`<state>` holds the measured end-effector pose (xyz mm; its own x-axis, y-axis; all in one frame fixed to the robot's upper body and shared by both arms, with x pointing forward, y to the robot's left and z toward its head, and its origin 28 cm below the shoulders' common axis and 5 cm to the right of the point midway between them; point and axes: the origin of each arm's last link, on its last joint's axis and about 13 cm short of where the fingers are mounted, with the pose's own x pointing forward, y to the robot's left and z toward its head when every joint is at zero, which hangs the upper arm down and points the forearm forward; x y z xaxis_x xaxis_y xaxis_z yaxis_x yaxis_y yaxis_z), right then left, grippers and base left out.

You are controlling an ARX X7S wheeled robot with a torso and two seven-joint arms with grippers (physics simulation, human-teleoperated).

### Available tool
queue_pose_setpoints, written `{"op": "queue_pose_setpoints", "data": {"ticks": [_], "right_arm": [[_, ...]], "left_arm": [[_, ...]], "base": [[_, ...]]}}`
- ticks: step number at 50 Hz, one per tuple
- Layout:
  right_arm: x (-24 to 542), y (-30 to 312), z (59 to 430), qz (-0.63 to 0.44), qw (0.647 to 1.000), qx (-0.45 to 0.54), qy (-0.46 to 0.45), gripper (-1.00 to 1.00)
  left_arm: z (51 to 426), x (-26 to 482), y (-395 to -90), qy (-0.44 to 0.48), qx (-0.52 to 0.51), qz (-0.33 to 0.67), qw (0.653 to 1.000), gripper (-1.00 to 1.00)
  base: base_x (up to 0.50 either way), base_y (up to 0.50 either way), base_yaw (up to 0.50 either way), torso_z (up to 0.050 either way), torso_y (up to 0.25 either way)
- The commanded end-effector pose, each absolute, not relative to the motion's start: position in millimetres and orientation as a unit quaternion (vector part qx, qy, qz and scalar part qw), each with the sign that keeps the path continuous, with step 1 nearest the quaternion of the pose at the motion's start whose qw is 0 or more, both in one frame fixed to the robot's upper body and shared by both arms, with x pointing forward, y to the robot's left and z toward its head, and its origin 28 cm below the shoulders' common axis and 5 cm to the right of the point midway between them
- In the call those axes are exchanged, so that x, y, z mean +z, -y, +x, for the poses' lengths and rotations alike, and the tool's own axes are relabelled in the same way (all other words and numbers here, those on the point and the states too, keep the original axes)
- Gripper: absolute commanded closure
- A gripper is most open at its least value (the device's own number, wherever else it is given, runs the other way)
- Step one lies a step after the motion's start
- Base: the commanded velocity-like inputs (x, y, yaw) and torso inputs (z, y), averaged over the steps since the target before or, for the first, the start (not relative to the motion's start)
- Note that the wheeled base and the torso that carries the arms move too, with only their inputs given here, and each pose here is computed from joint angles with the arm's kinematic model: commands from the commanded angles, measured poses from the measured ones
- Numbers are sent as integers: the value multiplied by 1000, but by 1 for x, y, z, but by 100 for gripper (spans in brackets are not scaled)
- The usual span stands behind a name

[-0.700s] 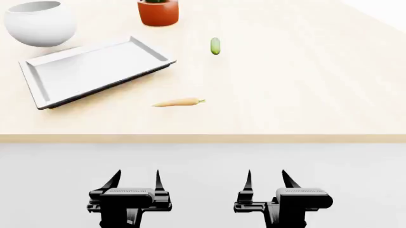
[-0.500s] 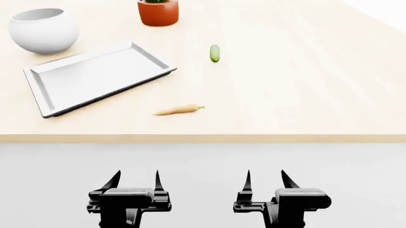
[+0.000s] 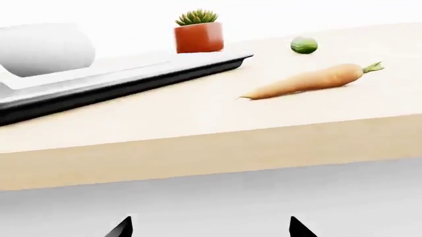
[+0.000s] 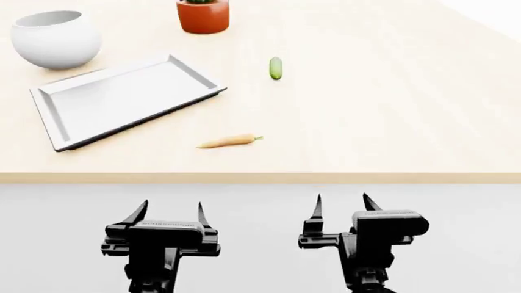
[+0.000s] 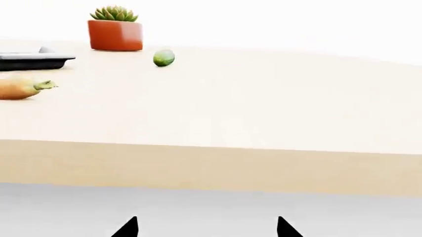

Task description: Place the two vegetables and bowl onto the tray for setting up a vegetable dip station.

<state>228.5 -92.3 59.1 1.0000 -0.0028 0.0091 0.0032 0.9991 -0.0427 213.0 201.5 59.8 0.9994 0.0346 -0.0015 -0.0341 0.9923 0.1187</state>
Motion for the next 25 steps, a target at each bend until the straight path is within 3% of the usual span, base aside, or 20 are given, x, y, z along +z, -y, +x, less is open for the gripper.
{"op": "queue_pose_setpoints", "data": {"ticks": [1, 9, 16, 17, 19, 20, 22, 25], "right_arm": [[127, 89, 232, -36, 999, -6, 19, -100], [200, 89, 228, -52, 997, -6, 52, -100], [269, 96, 245, -75, 995, -1, 64, -100], [282, 99, 253, -79, 995, -16, 61, -100], [307, 112, 265, -45, 995, -77, 50, -100], [324, 110, 265, -19, 995, -77, 58, -100], [340, 101, 258, -19, 997, 37, 62, -100], [361, 106, 257, -27, 995, 40, 82, -100]], "left_arm": [[213, 122, -198, -4, 32, 80, 996, -100], [205, 210, -196, 13, 43, 81, 996, -100], [249, 270, -215, 29, 31, 79, 996, -100], [264, 300, -261, 30, 145, 60, 987, -100], [278, 364, -275, 186, 205, 257, 926, -100], [271, 387, -294, 236, 254, 248, 905, -100], [278, 387, -282, 232, 270, 189, 915, -100], [278, 383, -259, 193, 292, 123, 929, -100]], "base": [[0, 0, 0, 0, 0], [0, 0, 0, 0, 0], [0, 0, 0, 0, 0], [0, 0, 0, 0, 0], [0, 0, 0, 0, 0], [0, 0, 0, 0, 0], [0, 0, 0, 0, 0], [0, 0, 0, 0, 0]]}}
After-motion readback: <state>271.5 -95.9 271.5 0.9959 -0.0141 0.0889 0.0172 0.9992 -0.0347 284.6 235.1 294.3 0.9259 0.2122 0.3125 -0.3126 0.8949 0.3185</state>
